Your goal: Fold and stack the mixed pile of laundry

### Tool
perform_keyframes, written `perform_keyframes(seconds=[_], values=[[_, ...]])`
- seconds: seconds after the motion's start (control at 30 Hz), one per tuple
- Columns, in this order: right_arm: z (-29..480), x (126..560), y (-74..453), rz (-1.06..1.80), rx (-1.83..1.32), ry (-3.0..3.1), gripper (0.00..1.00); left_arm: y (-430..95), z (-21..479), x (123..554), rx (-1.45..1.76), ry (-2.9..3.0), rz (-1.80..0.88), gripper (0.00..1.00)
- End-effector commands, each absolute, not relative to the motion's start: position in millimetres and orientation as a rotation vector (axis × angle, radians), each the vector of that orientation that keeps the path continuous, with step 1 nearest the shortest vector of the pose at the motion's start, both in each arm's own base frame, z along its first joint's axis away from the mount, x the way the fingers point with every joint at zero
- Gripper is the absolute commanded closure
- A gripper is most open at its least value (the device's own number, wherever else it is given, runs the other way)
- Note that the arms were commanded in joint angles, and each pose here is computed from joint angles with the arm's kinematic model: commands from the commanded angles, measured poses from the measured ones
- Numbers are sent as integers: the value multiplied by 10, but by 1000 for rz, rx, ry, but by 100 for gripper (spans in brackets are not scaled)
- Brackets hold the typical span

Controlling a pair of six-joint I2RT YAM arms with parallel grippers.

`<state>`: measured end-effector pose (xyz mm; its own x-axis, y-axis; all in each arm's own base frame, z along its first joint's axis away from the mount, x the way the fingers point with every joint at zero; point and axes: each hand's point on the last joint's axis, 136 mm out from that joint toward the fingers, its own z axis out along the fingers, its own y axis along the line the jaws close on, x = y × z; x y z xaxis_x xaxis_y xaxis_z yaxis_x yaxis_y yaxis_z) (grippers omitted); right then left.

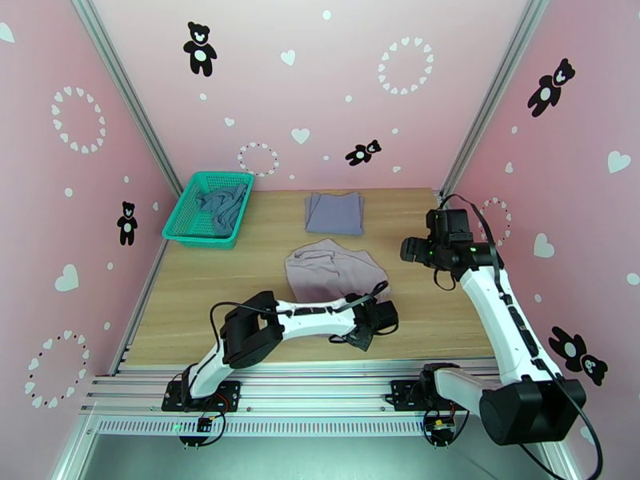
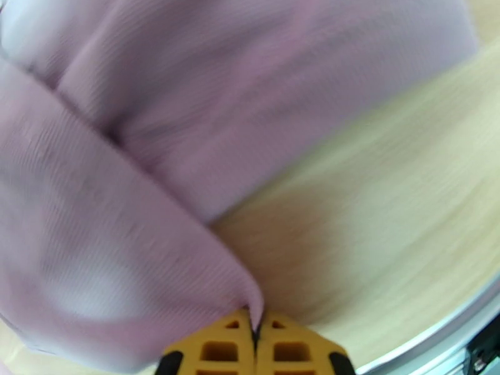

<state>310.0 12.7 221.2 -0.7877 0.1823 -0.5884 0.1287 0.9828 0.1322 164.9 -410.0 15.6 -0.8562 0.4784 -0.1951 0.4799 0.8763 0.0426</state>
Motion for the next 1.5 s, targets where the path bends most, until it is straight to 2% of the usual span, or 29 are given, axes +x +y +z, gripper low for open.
perform_keyframes(seconds=[0.0, 0.23, 0.37, 0.47, 0.57, 0.73, 0.87, 1.0, 1.07, 1.2, 1.47], values=[[2216, 2946, 202, 173, 191, 2500, 18, -3701, 331, 1943, 579, 2820, 104, 100], [1710, 2774, 528, 328, 132, 2603, 15, -3058, 1726, 2407, 214, 2575, -85, 100], [1377, 2731, 871, 333, 27, 2686, 15, -2398, 2058, 2465, -47, 2491, -173, 100], [1138, 2734, 1141, 311, -45, 2741, 16, -1807, 2025, 2395, -308, 2436, -193, 100], [919, 2762, 1342, 278, -94, 2786, 19, -1230, 1786, 2200, -592, 2378, -198, 100], [729, 2760, 1634, 211, -265, 2827, 27, -735, 1338, 1908, -856, 2316, -251, 100], [782, 2601, 2062, 155, -637, 2729, 29, -613, 1240, 1840, -920, 2290, -259, 100], [802, 2262, 2493, 120, -994, 2585, 30, -554, 1308, 1864, -923, 2266, -234, 100], [714, 2110, 2626, 103, -1101, 2569, 38, -560, 1345, 1900, -913, 2265, -223, 100], [456, 1897, 2750, 39, -1218, 2583, 48, -599, 1391, 1961, -886, 2273, -203, 100], [228, 1918, 2787, -69, -1184, 2625, 50, -584, 1501, 2010, -863, 2263, -181, 100]])
